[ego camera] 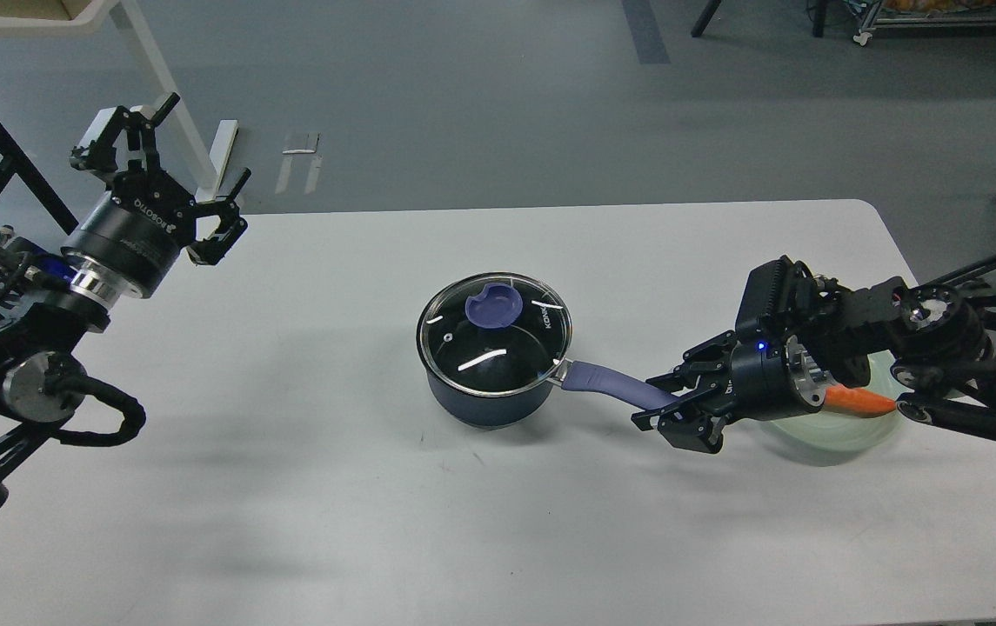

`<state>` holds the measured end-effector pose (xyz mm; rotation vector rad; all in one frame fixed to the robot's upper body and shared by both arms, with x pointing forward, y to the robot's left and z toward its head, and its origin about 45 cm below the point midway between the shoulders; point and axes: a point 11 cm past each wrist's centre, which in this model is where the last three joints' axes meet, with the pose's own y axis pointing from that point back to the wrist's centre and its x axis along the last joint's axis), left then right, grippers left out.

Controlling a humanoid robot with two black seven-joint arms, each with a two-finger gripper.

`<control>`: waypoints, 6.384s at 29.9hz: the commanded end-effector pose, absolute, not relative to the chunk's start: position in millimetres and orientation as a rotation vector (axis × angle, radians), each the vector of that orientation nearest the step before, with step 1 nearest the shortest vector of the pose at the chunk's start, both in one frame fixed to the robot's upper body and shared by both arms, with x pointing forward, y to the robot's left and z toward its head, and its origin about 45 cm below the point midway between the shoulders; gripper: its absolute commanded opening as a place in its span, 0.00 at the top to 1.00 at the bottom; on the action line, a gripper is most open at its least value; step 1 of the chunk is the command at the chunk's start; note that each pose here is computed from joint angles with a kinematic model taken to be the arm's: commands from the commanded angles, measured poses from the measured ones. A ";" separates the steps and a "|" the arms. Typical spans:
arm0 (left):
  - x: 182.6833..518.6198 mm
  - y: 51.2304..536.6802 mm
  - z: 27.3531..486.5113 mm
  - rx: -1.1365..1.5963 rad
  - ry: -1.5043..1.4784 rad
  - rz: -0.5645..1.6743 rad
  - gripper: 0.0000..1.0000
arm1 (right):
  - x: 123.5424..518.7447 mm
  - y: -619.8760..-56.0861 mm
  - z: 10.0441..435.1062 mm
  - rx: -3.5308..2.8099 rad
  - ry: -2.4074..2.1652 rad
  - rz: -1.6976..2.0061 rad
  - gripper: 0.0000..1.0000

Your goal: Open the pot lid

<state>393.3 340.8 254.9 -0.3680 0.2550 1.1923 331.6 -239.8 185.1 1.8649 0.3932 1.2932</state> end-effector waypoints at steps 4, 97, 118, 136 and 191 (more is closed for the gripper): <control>392.4 337.8 256.5 -0.371 0.256 1.181 0.01 | 329.1 -243.2 181.9 1.873 0.387 1.278 0.61; 394.0 130.4 177.7 0.674 -1.287 0.011 0.65 | 328.4 -243.1 179.0 1.886 0.362 1.292 0.68; 409.9 226.8 265.1 0.747 -1.474 0.134 0.65 | 328.5 -245.2 179.2 1.884 0.359 1.290 0.68; 305.1 394.8 168.4 1.006 -1.378 0.087 0.63 | 329.0 -243.6 179.7 1.884 0.361 1.296 0.67; 387.9 385.3 303.8 0.542 -0.569 0.986 0.01 | 329.5 -245.1 180.5 1.882 0.354 1.300 0.66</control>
